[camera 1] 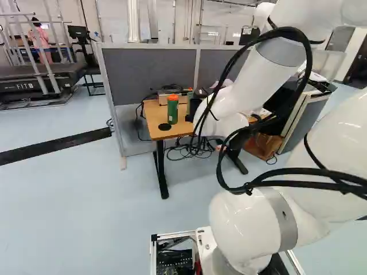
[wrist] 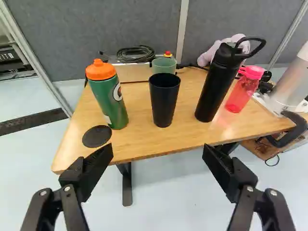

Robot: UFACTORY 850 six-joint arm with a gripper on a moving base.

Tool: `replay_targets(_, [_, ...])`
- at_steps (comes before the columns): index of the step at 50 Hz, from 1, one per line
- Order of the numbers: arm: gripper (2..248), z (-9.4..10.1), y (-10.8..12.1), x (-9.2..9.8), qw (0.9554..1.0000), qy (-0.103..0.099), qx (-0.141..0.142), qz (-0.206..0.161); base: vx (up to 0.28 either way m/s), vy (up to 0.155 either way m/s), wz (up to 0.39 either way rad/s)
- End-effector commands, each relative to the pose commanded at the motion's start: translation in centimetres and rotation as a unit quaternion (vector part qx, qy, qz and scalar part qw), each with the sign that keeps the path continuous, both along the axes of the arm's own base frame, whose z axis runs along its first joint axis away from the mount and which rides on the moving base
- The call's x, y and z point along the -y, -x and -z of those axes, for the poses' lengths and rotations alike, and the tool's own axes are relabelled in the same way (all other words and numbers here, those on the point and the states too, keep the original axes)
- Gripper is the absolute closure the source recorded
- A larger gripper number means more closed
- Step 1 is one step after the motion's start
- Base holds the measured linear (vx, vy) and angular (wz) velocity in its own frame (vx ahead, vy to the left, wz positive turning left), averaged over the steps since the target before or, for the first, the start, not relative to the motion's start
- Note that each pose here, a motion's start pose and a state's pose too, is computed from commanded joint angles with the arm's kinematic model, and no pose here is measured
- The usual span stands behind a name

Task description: Place the green cup on the table

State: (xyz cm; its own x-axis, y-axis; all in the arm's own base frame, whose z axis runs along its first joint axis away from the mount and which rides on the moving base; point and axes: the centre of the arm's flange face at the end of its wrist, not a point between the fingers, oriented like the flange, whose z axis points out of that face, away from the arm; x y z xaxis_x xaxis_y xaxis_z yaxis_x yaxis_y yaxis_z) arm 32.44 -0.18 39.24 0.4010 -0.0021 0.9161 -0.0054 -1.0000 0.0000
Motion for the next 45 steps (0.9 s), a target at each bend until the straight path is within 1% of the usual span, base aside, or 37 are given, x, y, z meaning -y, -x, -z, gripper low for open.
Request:
replay_targets(15, [3, 1.3, 2.6, -0.1, 0.9998, 0.0, 0.02, -0.001, 0.0, 0.0, 0.0])
replay_targets(23, [3, 1.8, 3.6, -0.1, 0.9996, 0.0, 0.027, -0.002, 0.0, 0.0, 0.0])
replay_targets(45, [3, 2.6, 5.2, -0.2, 0.9992, 0.0, 0.039, -0.003, 0.0, 0.0, 0.0])
